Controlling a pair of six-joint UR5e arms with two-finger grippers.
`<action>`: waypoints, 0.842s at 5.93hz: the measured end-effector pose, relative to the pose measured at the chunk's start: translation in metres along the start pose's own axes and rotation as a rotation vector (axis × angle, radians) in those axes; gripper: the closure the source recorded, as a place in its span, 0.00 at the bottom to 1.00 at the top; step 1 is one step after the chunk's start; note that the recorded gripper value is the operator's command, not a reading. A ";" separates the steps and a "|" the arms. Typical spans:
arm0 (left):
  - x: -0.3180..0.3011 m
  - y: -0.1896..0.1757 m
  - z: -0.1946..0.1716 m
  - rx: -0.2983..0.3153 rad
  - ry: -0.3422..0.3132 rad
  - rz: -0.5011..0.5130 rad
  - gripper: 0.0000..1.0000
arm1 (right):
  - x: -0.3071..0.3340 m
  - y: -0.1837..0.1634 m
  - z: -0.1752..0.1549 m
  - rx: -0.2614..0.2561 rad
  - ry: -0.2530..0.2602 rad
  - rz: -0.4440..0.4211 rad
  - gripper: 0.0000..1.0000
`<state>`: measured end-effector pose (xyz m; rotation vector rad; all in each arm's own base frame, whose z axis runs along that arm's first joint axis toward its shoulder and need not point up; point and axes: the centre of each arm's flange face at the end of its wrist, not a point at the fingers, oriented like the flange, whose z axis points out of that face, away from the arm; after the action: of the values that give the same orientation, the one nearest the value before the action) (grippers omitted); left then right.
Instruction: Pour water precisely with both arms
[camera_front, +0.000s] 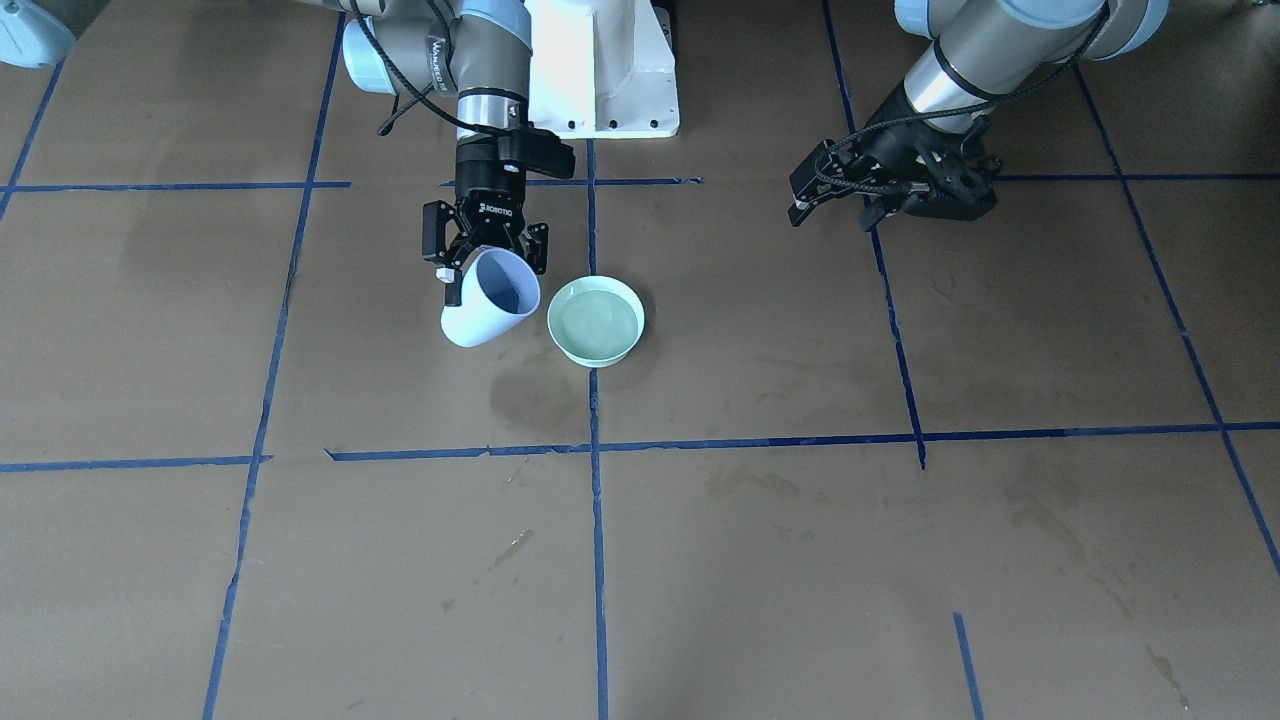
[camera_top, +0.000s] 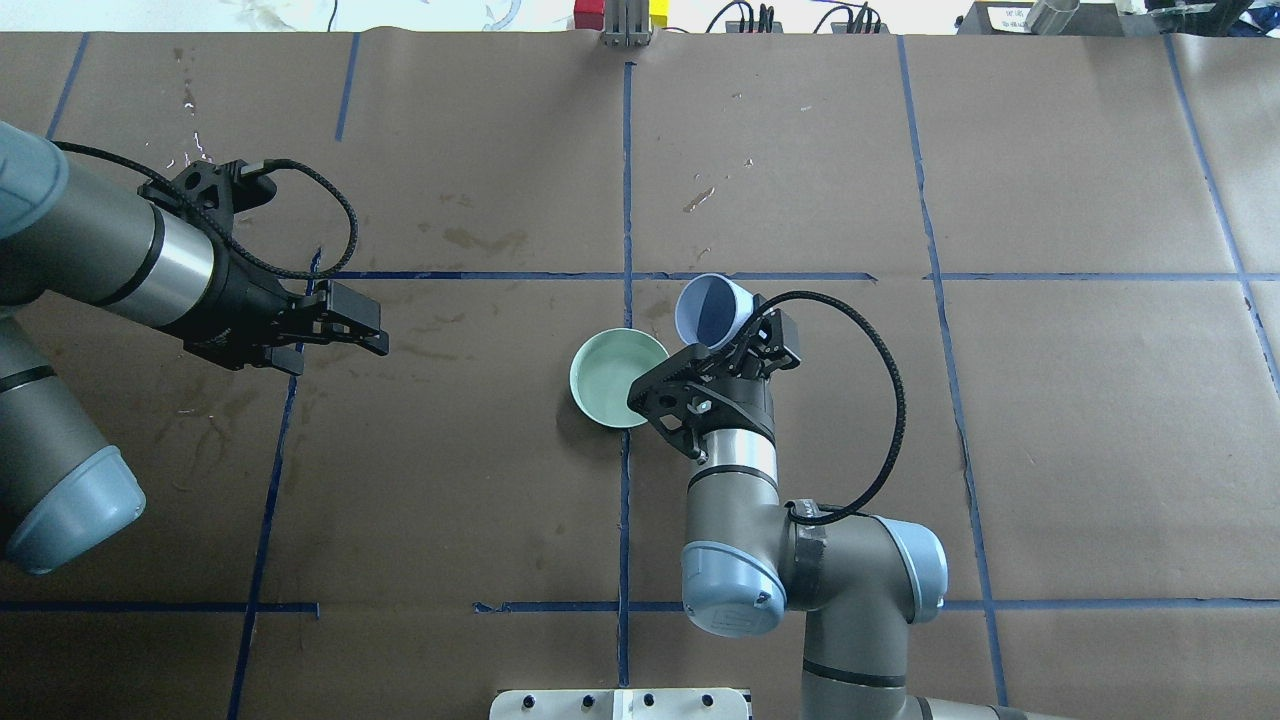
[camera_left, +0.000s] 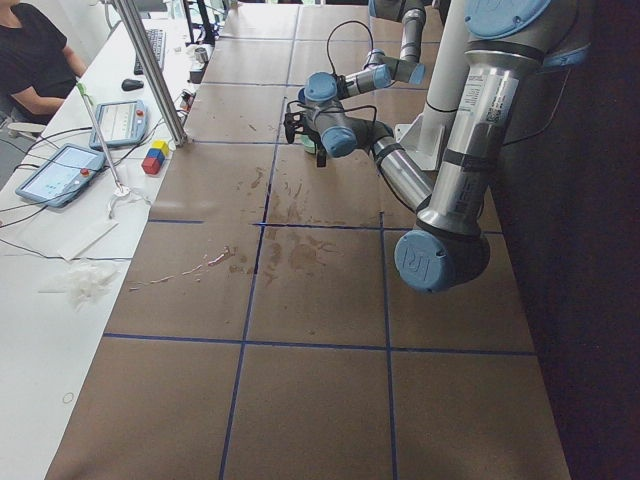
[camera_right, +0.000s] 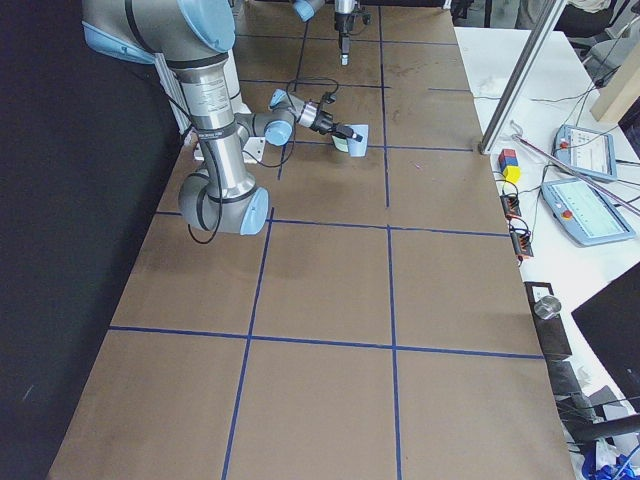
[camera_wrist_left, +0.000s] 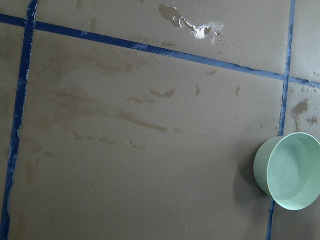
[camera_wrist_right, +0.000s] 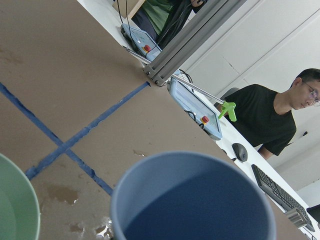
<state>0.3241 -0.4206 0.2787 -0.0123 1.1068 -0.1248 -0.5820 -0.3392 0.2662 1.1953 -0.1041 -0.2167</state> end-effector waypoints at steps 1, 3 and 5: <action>-0.002 0.001 -0.001 0.000 -0.001 -0.001 0.00 | -0.009 -0.006 0.002 0.009 0.018 -0.061 0.97; -0.004 0.004 -0.003 -0.002 -0.001 0.000 0.00 | -0.025 -0.011 0.003 0.035 0.064 -0.182 0.97; -0.003 0.005 -0.005 -0.001 0.003 0.002 0.00 | -0.032 -0.012 0.001 0.057 0.113 -0.368 0.97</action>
<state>0.3189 -0.4151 0.2787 -0.0118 1.1098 -0.1225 -0.6149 -0.3368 0.2568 1.2758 0.2121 -0.4700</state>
